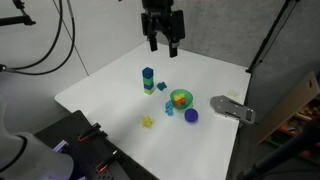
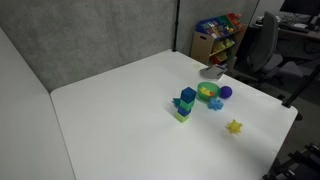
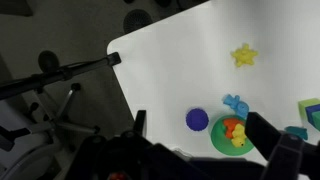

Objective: Pick up the yellow toy from the green bowl and put it on the table

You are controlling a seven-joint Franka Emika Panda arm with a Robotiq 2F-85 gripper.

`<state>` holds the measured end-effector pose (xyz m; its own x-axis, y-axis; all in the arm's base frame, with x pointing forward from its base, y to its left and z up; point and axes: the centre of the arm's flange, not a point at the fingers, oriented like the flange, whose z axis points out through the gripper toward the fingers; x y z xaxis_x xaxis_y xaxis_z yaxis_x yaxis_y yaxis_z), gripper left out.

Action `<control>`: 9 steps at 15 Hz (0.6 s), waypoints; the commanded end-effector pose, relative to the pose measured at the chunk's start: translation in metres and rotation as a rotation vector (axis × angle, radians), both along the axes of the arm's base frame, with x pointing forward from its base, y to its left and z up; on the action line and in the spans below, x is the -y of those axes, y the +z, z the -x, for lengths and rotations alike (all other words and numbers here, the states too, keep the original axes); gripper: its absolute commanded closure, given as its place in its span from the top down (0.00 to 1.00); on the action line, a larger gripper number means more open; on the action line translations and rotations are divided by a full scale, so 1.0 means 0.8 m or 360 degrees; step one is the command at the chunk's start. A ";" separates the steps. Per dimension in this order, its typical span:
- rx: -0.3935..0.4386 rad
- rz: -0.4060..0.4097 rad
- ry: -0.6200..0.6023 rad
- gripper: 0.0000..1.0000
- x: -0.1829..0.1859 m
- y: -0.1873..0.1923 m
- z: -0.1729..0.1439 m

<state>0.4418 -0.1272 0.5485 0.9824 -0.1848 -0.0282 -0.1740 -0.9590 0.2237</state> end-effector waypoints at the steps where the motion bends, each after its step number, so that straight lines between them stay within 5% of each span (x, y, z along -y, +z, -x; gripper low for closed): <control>1: 0.0000 0.0000 0.0000 1.00 0.000 0.000 0.000; 9: 0.0038 -0.0017 0.0022 1.00 -0.010 -0.003 -0.019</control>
